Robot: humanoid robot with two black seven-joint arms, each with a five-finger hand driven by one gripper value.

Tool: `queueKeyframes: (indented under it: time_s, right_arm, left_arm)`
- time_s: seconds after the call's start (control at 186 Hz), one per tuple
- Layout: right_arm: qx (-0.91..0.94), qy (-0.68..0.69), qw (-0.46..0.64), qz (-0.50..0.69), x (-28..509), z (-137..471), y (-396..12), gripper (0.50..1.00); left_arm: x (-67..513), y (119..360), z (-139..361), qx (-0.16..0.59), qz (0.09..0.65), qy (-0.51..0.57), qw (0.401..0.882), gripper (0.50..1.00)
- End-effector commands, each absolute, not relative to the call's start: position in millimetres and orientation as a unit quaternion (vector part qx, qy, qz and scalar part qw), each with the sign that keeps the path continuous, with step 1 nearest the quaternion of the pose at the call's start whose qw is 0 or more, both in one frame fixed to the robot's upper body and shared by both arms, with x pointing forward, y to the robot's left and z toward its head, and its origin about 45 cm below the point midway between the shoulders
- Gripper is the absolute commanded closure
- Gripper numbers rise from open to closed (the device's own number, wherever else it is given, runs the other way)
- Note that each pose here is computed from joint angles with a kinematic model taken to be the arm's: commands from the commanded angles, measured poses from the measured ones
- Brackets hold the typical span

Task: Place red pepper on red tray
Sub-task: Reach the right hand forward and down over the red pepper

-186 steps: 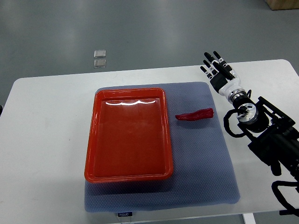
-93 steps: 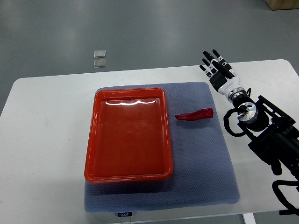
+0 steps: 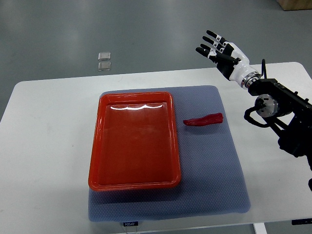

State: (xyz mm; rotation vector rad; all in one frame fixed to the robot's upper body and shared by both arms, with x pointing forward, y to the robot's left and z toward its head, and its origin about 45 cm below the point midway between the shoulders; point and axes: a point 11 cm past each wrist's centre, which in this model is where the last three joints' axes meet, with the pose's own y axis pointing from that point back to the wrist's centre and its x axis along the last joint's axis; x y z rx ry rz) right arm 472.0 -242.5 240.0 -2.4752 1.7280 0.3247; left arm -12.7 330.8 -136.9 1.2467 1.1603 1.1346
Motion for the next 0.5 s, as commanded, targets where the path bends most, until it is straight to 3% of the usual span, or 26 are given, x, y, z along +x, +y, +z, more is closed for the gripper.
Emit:
queueKeyframes:
  time_s: [0.0, 0.209, 0.494]
  right_arm:
    - [-0.846, 0.531, -0.001, 0.044, 472.7, 257.4, -240.6, 0.585]
    - [-0.892, 0.429, -0.118, -0.081, 469.1, 284.9, -241.1, 0.585]
    - [-0.873, 0.261, -0.341, -0.23, 441.1, 238.8, -230.8, 0.585]
  left_arm:
    - [-12.6, 330.8, -136.9, 0.52, 0.473, 0.484, 0.521, 0.5]
    - [-12.6, 330.8, -136.9, 0.52, 0.473, 0.484, 0.521, 0.5]
    - [-12.6, 330.8, -136.9, 0.52, 0.473, 0.484, 0.521, 0.5]
